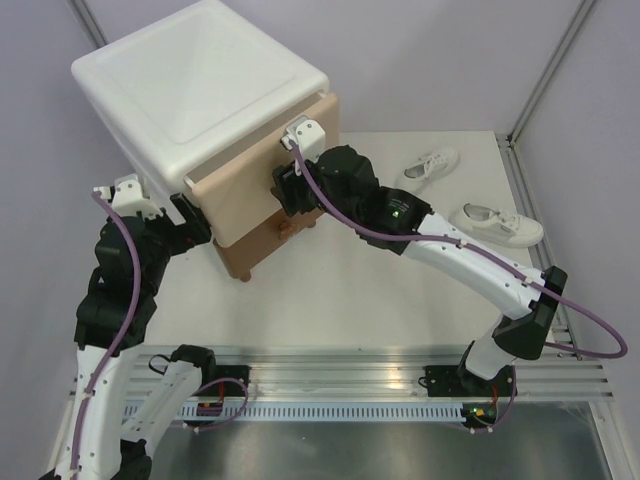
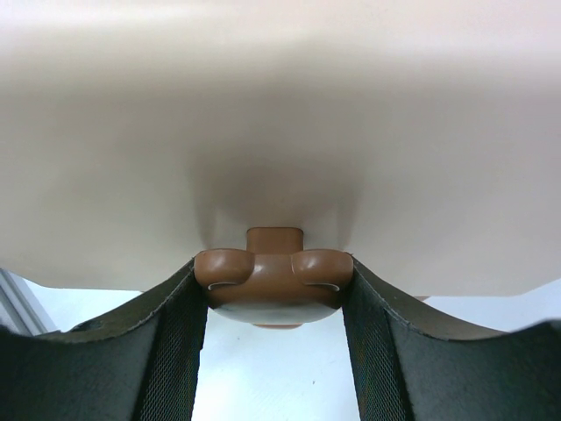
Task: Place and organize the shoes in the shoe cabinet
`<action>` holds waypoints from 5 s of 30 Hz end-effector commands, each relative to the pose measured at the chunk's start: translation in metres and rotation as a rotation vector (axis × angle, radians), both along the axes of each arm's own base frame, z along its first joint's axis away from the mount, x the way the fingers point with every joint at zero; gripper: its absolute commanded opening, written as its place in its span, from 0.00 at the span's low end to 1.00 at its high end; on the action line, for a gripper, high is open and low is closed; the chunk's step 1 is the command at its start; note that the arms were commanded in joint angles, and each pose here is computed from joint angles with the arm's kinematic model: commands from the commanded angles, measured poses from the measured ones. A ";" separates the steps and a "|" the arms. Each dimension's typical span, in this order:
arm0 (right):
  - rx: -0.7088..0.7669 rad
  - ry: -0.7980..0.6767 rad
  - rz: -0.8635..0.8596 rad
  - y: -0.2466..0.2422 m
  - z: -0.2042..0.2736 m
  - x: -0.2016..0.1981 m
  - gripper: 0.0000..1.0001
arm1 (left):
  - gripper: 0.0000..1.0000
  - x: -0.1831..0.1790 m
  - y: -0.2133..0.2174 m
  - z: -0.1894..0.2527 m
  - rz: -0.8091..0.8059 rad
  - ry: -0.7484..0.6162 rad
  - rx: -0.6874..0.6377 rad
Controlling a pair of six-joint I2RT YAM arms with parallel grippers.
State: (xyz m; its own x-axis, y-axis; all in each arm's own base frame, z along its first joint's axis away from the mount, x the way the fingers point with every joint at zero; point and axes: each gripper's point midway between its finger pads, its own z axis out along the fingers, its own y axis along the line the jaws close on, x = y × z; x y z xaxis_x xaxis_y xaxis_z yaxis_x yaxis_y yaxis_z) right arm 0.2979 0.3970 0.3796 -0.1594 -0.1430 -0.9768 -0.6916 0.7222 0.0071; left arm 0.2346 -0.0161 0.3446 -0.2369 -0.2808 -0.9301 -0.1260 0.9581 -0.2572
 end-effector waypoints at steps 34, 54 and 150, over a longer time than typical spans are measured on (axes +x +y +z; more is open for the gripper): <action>0.038 0.200 0.092 -0.073 0.003 -0.085 0.01 | 1.00 -0.034 0.019 0.097 0.092 -0.228 -0.093; 0.055 0.219 0.056 -0.072 -0.005 -0.082 0.01 | 0.90 0.006 -0.021 0.150 -0.073 -0.272 -0.186; 0.333 0.009 -0.526 -0.226 0.117 -0.074 0.91 | 1.00 -0.020 0.008 0.146 0.043 -0.287 -0.115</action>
